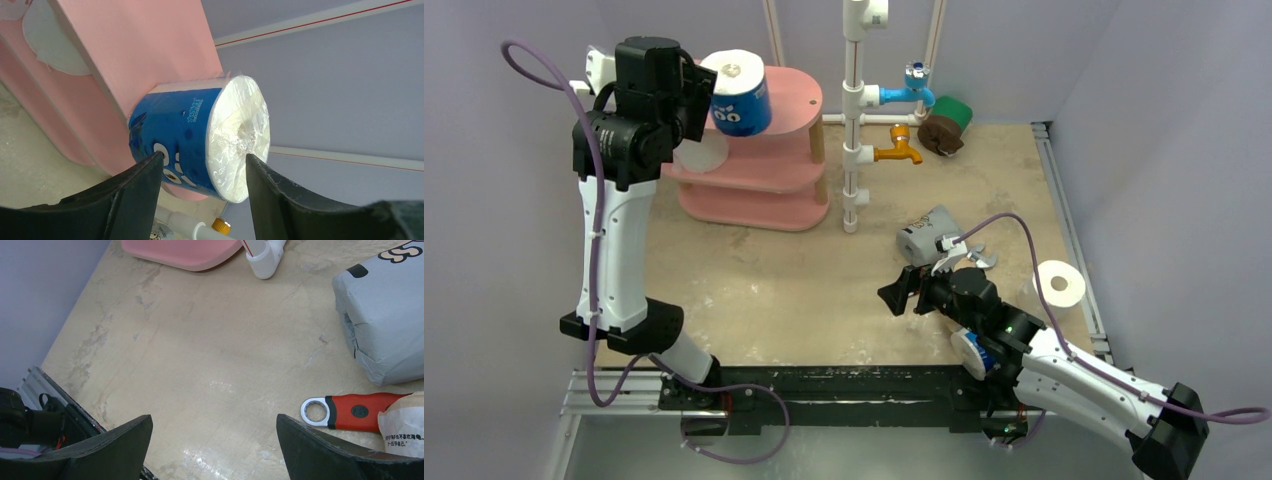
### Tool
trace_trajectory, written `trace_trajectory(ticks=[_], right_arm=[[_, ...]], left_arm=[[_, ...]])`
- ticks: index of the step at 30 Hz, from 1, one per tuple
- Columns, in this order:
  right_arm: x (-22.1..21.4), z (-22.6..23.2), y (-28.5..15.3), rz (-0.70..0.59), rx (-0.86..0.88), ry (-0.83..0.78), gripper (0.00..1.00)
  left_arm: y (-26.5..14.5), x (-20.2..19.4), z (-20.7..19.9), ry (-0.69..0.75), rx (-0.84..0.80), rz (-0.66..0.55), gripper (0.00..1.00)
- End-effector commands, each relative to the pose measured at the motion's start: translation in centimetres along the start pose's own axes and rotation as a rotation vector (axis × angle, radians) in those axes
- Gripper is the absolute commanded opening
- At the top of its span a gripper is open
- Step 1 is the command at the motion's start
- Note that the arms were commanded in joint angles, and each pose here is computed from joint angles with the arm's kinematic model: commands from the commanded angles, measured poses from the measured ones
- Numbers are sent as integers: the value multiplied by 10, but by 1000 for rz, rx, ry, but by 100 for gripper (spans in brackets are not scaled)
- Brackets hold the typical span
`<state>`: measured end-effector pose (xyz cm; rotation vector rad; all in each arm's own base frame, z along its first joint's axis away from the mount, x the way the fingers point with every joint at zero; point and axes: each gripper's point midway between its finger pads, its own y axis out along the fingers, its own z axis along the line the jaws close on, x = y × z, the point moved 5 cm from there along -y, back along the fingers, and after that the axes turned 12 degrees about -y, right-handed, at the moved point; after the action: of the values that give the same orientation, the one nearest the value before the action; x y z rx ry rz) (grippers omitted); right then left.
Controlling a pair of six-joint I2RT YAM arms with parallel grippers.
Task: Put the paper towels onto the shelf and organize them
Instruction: Place the paper towel on the shelf.
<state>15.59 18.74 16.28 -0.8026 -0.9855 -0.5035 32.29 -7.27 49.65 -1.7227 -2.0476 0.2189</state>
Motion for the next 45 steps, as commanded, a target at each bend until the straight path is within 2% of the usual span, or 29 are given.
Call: trace_trajectory(ticks=[1, 13, 21, 24, 25, 26, 27, 29, 32, 35, 40, 45], right_arm=[[5, 1, 2, -28, 9, -3, 97], [5, 1, 2, -28, 11, -3, 97], [5, 1, 3, -27, 11, -4, 97], [5, 1, 3, -25, 11, -5, 97], [4, 1, 3, -24, 10, -5, 97], [4, 1, 3, -25, 10, -4, 97], [4, 1, 3, -24, 9, -6, 97], [4, 1, 3, -25, 8, -8, 97], [5, 1, 3, -27, 7, -7, 97], [4, 1, 3, -24, 8, -8, 97], [3, 1, 5, -14, 8, -9, 97], [3, 1, 5, -12, 5, -11, 96]], left_arm=[[-6, 6, -10, -7, -55, -8, 61], [-21, 15, -10, 3, -86, -16, 62], [-46, 35, 10, 103, -80, -73, 64], [-60, 44, 18, 188, -104, -89, 64], [-63, 45, 21, 240, -121, -85, 70], [-64, 45, 23, 285, -152, -81, 84], [-66, 44, 24, 337, -208, -70, 92], [-67, 36, 28, 461, -336, -41, 98], [-72, 27, 36, 655, -517, -15, 100], [-71, 21, 46, 834, -595, -5, 100], [-57, 8, 47, 947, -641, 28, 100], [-40, -6, 46, 1031, -617, 23, 100]])
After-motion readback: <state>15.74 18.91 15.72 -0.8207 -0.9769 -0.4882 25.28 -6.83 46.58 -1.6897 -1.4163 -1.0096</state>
